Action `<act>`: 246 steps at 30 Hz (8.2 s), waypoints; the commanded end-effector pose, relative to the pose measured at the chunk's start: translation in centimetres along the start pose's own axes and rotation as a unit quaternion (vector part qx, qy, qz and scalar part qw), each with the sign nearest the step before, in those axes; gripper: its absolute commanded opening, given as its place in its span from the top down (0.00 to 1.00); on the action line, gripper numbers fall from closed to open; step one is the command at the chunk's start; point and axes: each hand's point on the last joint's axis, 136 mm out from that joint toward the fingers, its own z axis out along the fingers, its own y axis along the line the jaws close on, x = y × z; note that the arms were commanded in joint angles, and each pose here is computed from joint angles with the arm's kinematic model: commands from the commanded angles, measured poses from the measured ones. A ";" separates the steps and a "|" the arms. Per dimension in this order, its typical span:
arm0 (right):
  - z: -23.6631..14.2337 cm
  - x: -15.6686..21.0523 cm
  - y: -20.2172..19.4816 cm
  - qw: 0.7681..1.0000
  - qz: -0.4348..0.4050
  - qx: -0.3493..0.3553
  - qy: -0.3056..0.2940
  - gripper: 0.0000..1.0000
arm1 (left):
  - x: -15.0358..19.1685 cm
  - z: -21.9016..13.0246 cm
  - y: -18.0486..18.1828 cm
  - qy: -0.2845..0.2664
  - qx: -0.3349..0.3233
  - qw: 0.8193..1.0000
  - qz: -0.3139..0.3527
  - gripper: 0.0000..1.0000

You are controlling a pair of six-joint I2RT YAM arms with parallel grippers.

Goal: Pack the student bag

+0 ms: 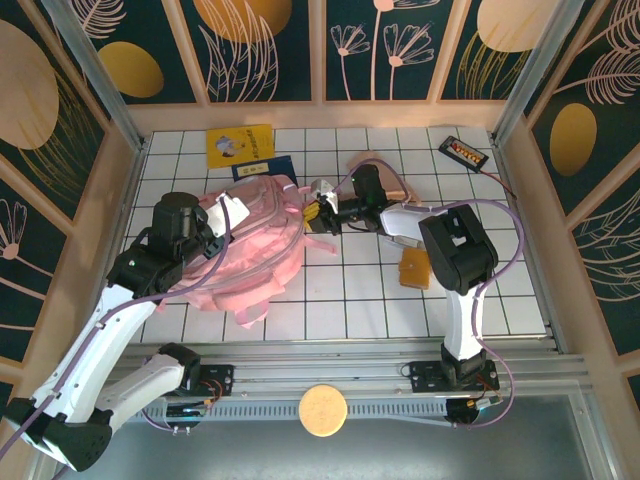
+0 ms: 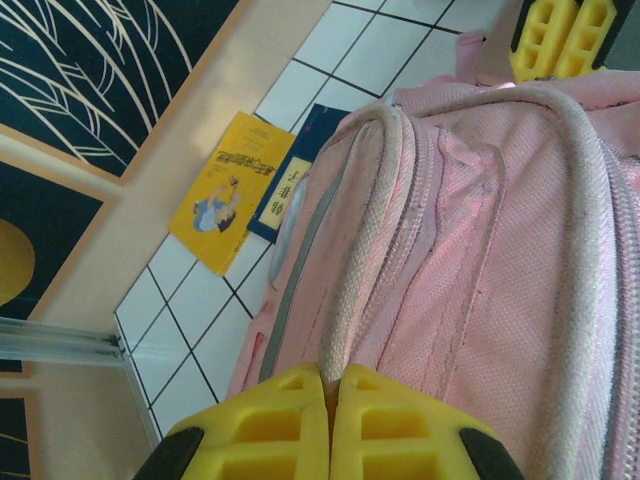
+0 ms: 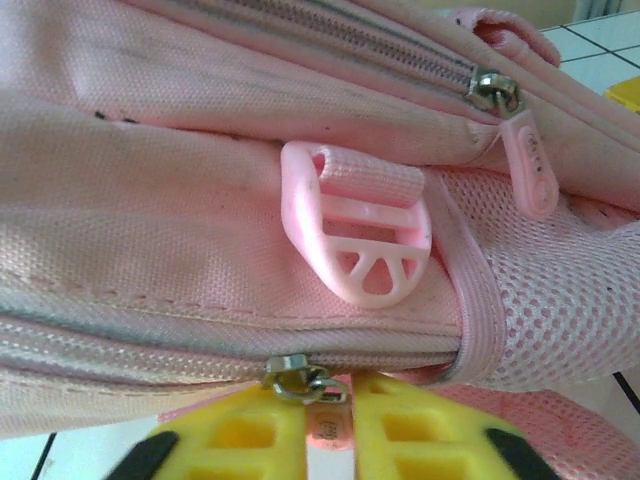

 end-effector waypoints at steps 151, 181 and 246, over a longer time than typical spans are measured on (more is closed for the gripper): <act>-7.2 -17.8 2.5 0.882 0.427 0.122 -0.155 1.00 | -13.6 7.4 -2.0 -0.093 0.057 0.961 -0.256 1.00; -3.4 -24.7 4.7 0.906 0.308 0.166 -0.239 1.00 | -7.9 0.2 -7.0 0.177 0.176 0.826 -0.506 0.56; -9.7 -17.5 2.4 0.896 0.286 0.281 -0.192 1.00 | 3.7 -0.9 -2.1 0.269 -0.012 0.839 -0.473 1.00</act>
